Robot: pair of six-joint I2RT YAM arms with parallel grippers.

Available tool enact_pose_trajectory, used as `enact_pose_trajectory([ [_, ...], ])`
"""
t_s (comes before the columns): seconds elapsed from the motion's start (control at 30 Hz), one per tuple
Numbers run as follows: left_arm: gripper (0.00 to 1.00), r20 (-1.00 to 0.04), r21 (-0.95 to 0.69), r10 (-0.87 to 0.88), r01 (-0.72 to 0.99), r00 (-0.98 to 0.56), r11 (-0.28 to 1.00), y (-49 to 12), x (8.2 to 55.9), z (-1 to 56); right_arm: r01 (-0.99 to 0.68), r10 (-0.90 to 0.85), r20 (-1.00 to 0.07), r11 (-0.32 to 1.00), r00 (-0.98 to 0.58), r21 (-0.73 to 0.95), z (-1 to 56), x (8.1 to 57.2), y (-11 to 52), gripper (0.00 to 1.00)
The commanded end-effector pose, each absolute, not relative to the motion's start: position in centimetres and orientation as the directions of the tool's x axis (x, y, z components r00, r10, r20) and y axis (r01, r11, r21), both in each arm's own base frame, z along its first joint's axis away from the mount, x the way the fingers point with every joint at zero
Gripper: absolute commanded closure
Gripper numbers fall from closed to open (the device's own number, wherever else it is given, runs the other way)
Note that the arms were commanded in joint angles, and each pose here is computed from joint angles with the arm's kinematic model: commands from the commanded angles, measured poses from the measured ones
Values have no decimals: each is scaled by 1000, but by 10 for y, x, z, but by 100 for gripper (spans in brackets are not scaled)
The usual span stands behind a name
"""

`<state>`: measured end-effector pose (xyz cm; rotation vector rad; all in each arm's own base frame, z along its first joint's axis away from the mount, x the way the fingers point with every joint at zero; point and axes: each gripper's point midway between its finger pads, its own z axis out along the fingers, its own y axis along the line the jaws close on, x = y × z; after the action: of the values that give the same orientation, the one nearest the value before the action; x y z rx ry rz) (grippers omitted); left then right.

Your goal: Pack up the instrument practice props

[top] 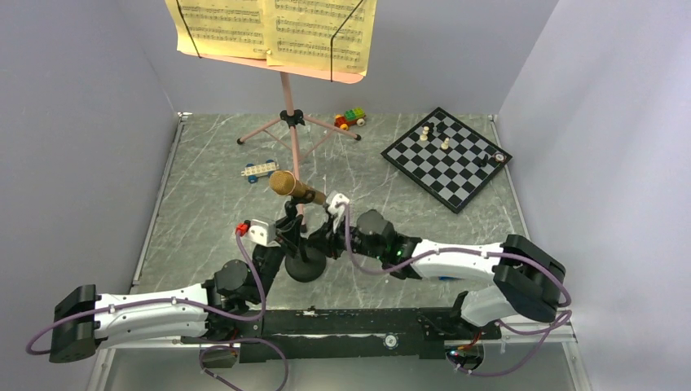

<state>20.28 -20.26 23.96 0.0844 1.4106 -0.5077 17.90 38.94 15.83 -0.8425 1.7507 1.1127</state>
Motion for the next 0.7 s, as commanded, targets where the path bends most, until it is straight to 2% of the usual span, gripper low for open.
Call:
enact_pose_trajectory([
  [0.0,100,-967,-238,-253,456,-29,858,-223,193,210,-870,-278,-960,466,25,-158,144,189,378,100],
  [0.17,100,-966,-247,-256,462,-44,852,-225,192,204,-787,-401,-891,469,213,-400,141,187,370,100],
  [0.4,100,-963,-262,-259,465,-71,845,-227,190,195,-520,-661,-588,332,466,-787,123,179,370,100],
  [0.53,100,-965,-257,-250,462,-78,849,-227,190,191,-356,-767,-430,278,477,-892,111,183,368,100],
  [0.6,100,-965,-257,-248,456,-80,852,-225,190,189,-329,-758,-441,311,481,-892,121,180,369,100],
  [0.67,100,-965,-257,-249,452,-79,854,-223,190,188,-369,-723,-507,362,469,-856,134,175,371,100],
])
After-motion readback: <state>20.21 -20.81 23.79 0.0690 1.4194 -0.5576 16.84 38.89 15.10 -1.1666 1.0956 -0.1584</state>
